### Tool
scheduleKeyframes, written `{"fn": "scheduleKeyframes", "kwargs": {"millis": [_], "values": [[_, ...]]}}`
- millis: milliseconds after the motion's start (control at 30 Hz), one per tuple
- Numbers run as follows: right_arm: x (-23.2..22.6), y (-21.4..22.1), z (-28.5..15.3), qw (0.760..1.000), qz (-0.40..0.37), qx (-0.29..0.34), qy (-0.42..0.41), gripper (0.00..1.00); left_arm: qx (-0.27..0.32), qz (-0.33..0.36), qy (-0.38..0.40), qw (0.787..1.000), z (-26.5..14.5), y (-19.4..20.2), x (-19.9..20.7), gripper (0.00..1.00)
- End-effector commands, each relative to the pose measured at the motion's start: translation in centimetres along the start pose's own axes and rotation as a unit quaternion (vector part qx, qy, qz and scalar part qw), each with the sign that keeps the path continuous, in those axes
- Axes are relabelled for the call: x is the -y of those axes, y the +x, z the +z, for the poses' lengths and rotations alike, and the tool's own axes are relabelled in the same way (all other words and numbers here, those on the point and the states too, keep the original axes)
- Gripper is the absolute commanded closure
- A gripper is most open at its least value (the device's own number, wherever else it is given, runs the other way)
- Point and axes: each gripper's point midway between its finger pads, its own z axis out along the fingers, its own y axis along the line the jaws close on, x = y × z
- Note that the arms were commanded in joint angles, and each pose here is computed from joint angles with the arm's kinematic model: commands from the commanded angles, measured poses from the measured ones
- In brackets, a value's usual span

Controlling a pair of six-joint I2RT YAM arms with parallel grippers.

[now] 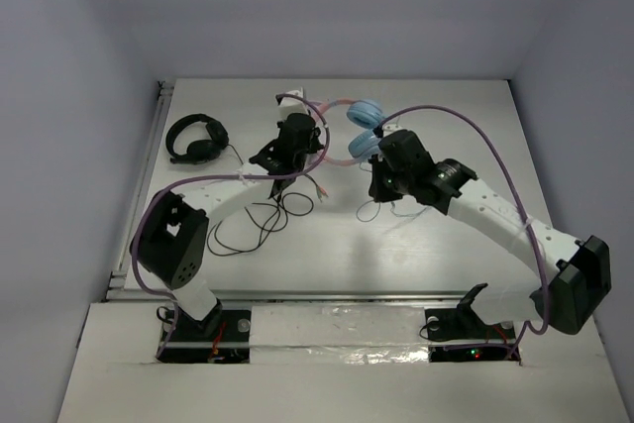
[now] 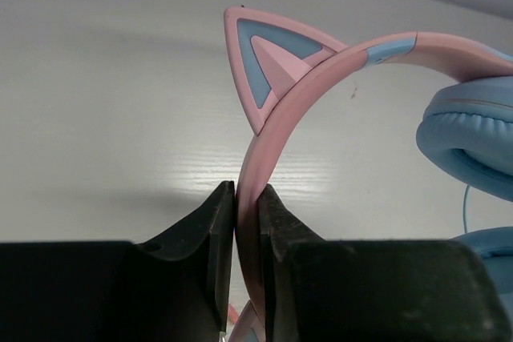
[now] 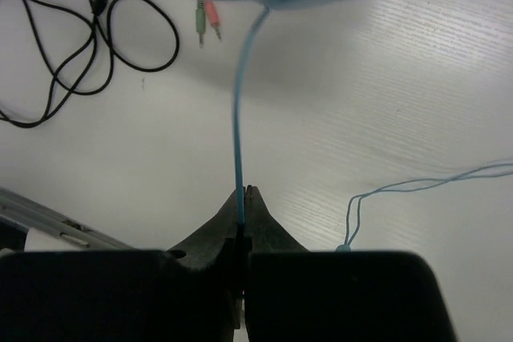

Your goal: Wrap the headphones

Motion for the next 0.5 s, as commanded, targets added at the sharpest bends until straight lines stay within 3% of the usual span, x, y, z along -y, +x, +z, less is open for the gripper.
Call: {"fn": "scheduleKeyframes", "kwargs": {"millis": [0, 200, 467], "values": [[-1.2, -1.9, -4.0, 0.999, -0.037, 0.020, -0.031, 1.00, 0.049, 0.011, 0.114, 0.992, -0.9, -3.2, 4.5, 1.00], [0.1, -3.8, -5.3, 0.997, -0.063, 0.033, 0.013, 1.00, 0.005, 0.089, 0.257, 0.962, -3.6, 0.9, 7.0, 1.00], [-1.0, -6.5, -6.4, 0.995, -0.083, 0.051, 0.003, 0.95, -0.031, 0.142, 0.323, 0.935, -5.6, 2.9, 7.9, 1.00]]}}
